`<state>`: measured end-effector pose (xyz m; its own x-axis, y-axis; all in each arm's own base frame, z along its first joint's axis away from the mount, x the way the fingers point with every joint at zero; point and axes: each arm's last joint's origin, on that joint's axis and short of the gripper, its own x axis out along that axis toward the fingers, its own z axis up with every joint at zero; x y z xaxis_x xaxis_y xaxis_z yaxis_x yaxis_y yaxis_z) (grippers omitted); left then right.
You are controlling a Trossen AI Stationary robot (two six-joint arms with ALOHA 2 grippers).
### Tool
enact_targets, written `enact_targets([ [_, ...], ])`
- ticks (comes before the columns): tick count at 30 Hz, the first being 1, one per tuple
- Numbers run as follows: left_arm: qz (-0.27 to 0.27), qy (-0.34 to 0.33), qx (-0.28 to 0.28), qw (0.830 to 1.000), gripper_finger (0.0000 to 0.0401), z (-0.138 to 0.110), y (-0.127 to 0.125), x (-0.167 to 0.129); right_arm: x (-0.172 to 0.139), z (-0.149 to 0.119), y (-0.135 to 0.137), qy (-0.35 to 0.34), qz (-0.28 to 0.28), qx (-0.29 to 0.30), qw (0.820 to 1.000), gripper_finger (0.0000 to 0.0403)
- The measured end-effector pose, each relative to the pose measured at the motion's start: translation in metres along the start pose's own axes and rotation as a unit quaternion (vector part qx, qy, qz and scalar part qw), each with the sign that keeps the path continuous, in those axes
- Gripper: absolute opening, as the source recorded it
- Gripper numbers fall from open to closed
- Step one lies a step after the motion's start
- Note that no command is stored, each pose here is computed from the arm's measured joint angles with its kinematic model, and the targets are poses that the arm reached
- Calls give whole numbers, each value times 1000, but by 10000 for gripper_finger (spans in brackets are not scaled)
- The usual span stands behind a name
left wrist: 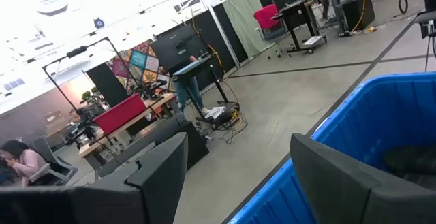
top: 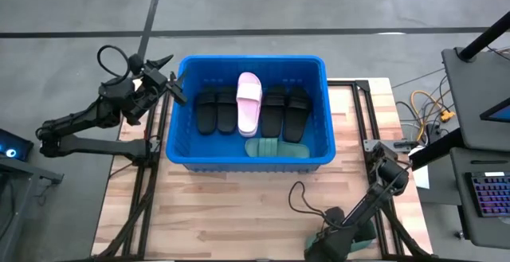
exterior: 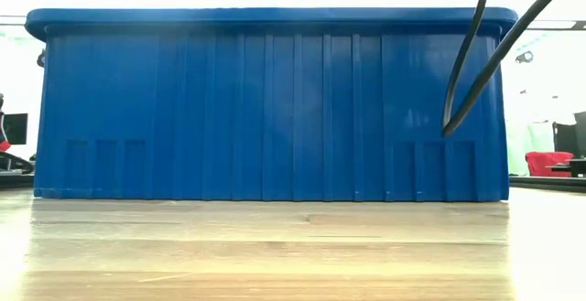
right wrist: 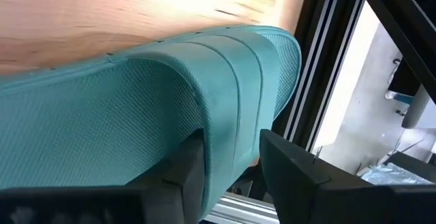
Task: Pick and place slides into bin
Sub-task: Put the green slide into the blue bin
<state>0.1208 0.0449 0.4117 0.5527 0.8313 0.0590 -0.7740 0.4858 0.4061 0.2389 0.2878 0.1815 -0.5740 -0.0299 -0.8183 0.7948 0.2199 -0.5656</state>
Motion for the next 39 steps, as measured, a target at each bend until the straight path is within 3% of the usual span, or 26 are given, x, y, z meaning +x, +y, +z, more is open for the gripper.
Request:
enact_targets([
  [4, 0, 0, 0, 1000, 244, 0, 0, 0, 0, 0, 0, 0, 0, 0, 1000, 104],
  [10, 0, 0, 0, 1000, 244, 0, 0, 0, 1, 0, 1, -1, 2, -2, 1000, 21],
  [21, 0, 0, 1, 1000, 244, 0, 0, 0, -12, -5, -1, 11, 28, -9, 1000, 10],
  [26, 0, 0, 1, 1000, 244, 0, 0, 0, -36, -12, -5, -13, 98, -2, 995, 9],
  [34, 0, 0, 1, 1000, 244, 0, -1, 1, -75, -9, -9, -85, 226, 1, 970, 9],
  [39, 0, 0, 1, 1000, 244, 0, -1, 1, -107, -1, -13, -144, 317, -9, 937, 9],
])
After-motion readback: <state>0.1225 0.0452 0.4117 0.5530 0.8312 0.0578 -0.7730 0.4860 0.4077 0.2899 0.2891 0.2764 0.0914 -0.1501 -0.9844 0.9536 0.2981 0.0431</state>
